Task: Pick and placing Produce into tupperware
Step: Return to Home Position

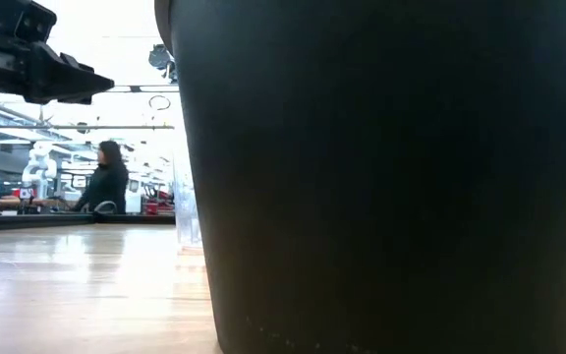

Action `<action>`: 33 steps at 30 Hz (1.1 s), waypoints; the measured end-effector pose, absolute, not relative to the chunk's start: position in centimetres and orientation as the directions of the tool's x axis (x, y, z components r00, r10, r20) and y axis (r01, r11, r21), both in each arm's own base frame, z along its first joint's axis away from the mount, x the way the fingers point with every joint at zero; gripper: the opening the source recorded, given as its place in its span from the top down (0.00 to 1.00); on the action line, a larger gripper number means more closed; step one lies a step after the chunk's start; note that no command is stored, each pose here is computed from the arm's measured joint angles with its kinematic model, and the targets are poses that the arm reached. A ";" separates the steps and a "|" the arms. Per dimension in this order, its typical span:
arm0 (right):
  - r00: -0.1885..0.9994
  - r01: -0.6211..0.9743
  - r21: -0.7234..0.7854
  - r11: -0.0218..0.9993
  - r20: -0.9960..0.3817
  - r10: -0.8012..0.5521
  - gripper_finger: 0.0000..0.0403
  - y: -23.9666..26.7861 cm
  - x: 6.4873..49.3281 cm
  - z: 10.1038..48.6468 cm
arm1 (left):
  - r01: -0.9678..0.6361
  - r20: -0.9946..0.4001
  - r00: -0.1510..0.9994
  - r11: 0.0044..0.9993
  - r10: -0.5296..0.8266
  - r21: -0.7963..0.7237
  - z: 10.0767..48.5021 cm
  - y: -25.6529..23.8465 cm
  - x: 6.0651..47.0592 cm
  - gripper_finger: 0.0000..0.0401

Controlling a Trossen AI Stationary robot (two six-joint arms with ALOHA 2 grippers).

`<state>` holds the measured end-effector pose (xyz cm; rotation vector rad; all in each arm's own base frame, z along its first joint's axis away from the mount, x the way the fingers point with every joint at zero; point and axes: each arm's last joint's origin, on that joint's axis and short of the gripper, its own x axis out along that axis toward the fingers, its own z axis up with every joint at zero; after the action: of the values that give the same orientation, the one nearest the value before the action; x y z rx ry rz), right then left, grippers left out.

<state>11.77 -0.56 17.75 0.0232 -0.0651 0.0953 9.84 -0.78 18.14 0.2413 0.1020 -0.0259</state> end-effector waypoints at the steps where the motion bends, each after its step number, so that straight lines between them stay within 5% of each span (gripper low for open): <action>1: 0.994 -0.096 0.020 0.995 0.062 0.095 1.00 -0.6 11.8 17.7 | 0.029 -0.112 0.994 0.972 -0.003 0.231 18.1 -0.8 9.8 0.99; 33: 0.994 -0.097 0.026 0.995 0.052 0.095 1.00 -0.6 11.8 17.6 | 0.102 -0.139 0.987 0.976 -0.076 0.191 17.8 -1.0 9.8 0.99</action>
<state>11.78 -0.56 17.62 0.0289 -0.0508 0.0963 9.79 -0.96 17.81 0.1994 0.1314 -0.0903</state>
